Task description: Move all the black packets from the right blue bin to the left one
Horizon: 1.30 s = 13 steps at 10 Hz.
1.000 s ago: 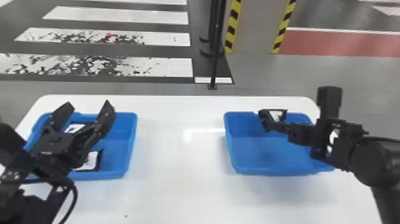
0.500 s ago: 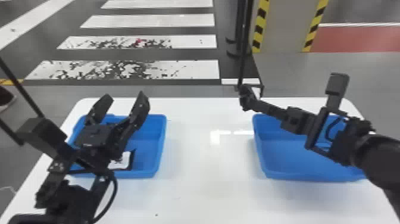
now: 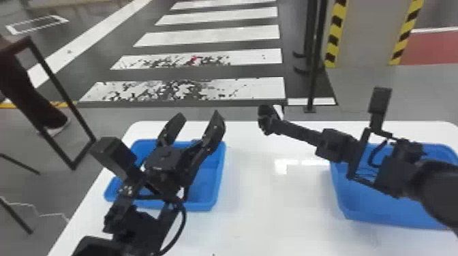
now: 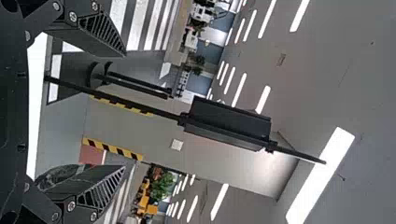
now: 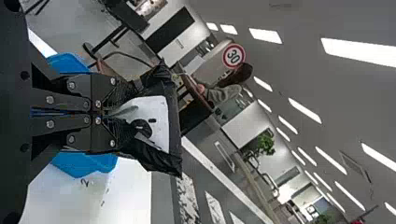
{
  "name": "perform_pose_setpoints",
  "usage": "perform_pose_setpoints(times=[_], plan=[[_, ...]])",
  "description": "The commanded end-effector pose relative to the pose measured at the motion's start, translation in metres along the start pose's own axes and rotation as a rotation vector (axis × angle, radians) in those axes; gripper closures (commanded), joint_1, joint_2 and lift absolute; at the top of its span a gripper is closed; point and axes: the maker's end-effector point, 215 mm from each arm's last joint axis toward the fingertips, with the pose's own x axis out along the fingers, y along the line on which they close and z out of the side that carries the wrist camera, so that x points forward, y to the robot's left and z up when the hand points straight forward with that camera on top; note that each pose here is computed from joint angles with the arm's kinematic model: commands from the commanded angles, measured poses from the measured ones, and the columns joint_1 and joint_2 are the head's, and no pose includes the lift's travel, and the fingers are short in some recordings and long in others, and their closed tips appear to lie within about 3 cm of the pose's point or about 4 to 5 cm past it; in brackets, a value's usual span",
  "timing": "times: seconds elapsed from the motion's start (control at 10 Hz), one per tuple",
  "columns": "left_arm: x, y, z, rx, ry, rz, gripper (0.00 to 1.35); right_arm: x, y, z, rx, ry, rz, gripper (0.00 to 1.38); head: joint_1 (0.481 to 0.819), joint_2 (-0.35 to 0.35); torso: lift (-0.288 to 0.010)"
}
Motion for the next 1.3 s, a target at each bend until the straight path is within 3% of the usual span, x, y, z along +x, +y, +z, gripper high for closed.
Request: perform_pose_setpoints(times=[0.0, 0.8, 1.2], plan=[[0.005, -0.011, -0.014, -0.001, 0.048, -0.024, 0.19, 0.014, 0.017, -0.003, -0.027, 0.030, 0.039, 1.15, 0.632, 0.192, -0.140], [0.014, -0.031, -0.021, 0.000, 0.073, -0.063, 0.19, 0.041, 0.050, -0.021, -0.058, 0.090, 0.107, 1.15, 0.639, 0.222, -0.140], [0.017, -0.036, -0.028, -0.003, 0.088, -0.046, 0.19, 0.053, 0.069, -0.045, -0.021, 0.134, 0.152, 1.15, 0.640, 0.236, -0.140]])
